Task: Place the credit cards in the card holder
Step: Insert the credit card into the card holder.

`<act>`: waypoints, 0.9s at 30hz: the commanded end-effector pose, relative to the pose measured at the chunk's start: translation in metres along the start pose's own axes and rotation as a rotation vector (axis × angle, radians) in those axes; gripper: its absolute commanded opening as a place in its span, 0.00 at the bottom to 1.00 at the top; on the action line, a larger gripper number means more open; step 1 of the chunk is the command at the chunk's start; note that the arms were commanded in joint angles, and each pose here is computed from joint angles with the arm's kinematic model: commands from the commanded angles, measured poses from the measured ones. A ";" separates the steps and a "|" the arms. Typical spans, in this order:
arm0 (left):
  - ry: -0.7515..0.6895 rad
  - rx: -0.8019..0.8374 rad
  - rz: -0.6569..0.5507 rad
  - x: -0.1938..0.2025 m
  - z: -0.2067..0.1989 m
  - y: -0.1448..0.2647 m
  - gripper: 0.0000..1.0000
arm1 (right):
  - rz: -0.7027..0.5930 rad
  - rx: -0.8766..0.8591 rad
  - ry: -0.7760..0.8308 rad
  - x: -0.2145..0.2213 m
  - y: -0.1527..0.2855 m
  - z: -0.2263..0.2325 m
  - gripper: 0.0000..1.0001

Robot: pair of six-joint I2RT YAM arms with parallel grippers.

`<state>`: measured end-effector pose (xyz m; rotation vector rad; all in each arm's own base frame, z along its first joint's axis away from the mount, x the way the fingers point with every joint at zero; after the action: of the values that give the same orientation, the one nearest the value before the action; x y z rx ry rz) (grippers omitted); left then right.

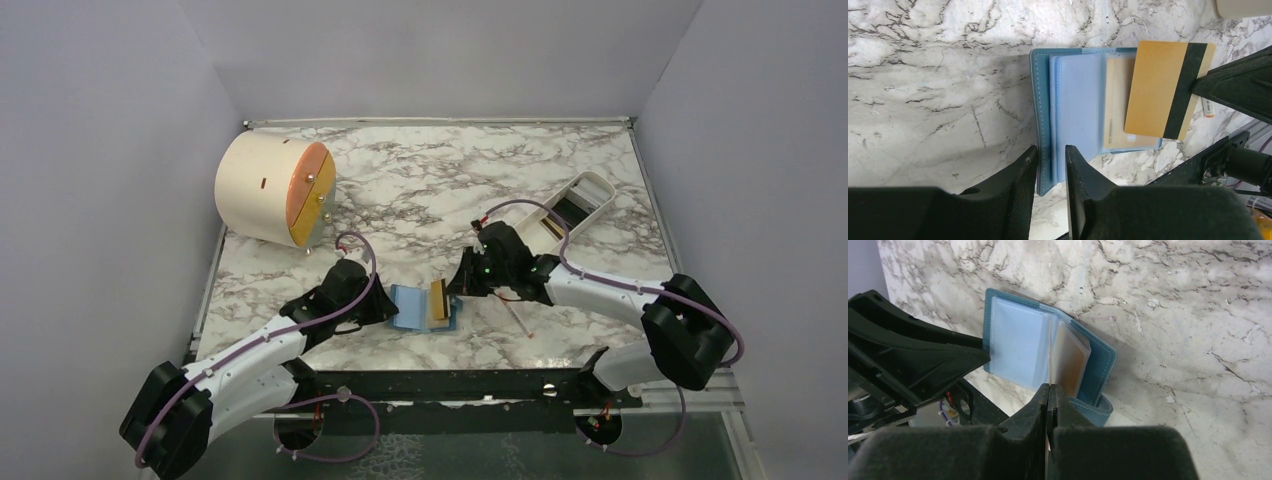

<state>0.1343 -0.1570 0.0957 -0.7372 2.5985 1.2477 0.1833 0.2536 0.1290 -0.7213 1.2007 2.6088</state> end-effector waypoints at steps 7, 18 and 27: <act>-0.004 -0.050 -0.018 -0.001 0.007 -0.001 0.15 | 0.021 0.047 -0.022 0.015 -0.017 -0.018 0.01; -0.005 -0.072 -0.008 0.003 0.014 -0.004 0.00 | -0.001 -0.062 -0.066 0.018 -0.015 -0.008 0.01; -0.008 -0.074 0.003 0.005 0.017 -0.007 0.00 | -0.003 -0.105 -0.081 0.020 -0.016 -0.005 0.01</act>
<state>0.1321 -0.1523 0.0851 -0.7392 2.5833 1.3229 0.1741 0.2536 0.0977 -0.6100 1.1412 2.6588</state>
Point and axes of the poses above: each gripper's point midway between its finger pads, its own y axis back along the fingers, its own z axis along the line the jaws close on, x = y × z, the point moved 7 cm from there along y, back along the fingers, and after that the axes turned 9 degrees about y, right-handed, at the moved point
